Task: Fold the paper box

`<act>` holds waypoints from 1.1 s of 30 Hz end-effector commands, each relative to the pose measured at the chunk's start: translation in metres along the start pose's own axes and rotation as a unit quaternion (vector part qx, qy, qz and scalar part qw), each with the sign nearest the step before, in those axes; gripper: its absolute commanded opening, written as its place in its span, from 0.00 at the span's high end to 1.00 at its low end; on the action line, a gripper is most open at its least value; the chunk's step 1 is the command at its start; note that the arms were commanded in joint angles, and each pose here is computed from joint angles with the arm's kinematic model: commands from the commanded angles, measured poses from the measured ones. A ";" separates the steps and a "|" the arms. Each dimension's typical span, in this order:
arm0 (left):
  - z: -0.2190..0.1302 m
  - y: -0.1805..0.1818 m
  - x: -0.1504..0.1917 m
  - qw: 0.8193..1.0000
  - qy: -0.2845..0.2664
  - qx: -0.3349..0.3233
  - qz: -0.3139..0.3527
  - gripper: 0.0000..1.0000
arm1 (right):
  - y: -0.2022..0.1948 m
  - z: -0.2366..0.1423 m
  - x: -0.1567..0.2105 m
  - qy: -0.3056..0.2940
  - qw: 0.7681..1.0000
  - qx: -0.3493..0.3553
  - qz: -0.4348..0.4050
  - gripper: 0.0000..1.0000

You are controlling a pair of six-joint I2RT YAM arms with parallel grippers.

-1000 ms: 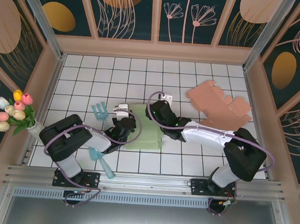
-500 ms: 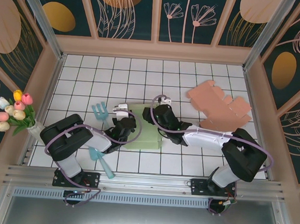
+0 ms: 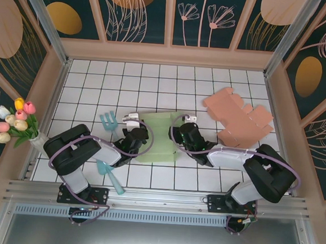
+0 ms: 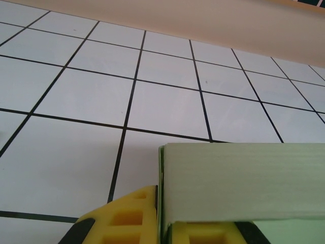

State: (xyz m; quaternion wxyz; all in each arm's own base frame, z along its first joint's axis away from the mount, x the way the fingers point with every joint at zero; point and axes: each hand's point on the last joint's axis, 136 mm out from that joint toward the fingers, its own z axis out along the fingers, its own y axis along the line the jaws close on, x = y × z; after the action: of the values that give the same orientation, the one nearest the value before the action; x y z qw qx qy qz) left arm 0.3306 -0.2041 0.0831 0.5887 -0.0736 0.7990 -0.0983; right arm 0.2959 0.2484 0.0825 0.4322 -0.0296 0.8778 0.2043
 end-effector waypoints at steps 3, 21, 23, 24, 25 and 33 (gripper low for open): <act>0.002 -0.011 0.006 1.000 0.015 0.020 0.002 1.00 | -0.009 -0.001 -0.028 -0.047 0.999 0.003 -0.005 0.44; 0.004 -0.013 0.018 0.999 0.029 0.032 0.002 1.00 | 0.020 0.008 -0.023 -0.034 0.996 -0.086 0.011 0.46; 0.005 -0.013 0.020 0.999 0.031 0.030 0.003 1.00 | 0.027 0.006 -0.021 -0.033 0.995 -0.095 0.002 0.46; 0.005 -0.013 0.020 0.999 0.031 0.030 0.001 1.00 | 0.030 0.007 -0.020 -0.031 0.995 -0.097 0.000 0.46; 0.006 -0.014 0.021 0.999 0.032 0.030 0.000 1.00 | 0.031 0.007 -0.018 -0.029 0.995 -0.096 0.001 0.46; 0.006 -0.017 0.020 0.999 0.033 0.035 -0.012 1.00 | 0.034 0.017 -0.001 -0.019 0.997 -0.074 0.004 0.47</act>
State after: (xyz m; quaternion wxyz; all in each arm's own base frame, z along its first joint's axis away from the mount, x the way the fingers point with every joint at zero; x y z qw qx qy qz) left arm 0.3346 -0.2203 0.0823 0.5844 -0.0689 0.7975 -0.1335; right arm 0.2966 0.2782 0.0797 0.4316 -0.0659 0.8605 0.2626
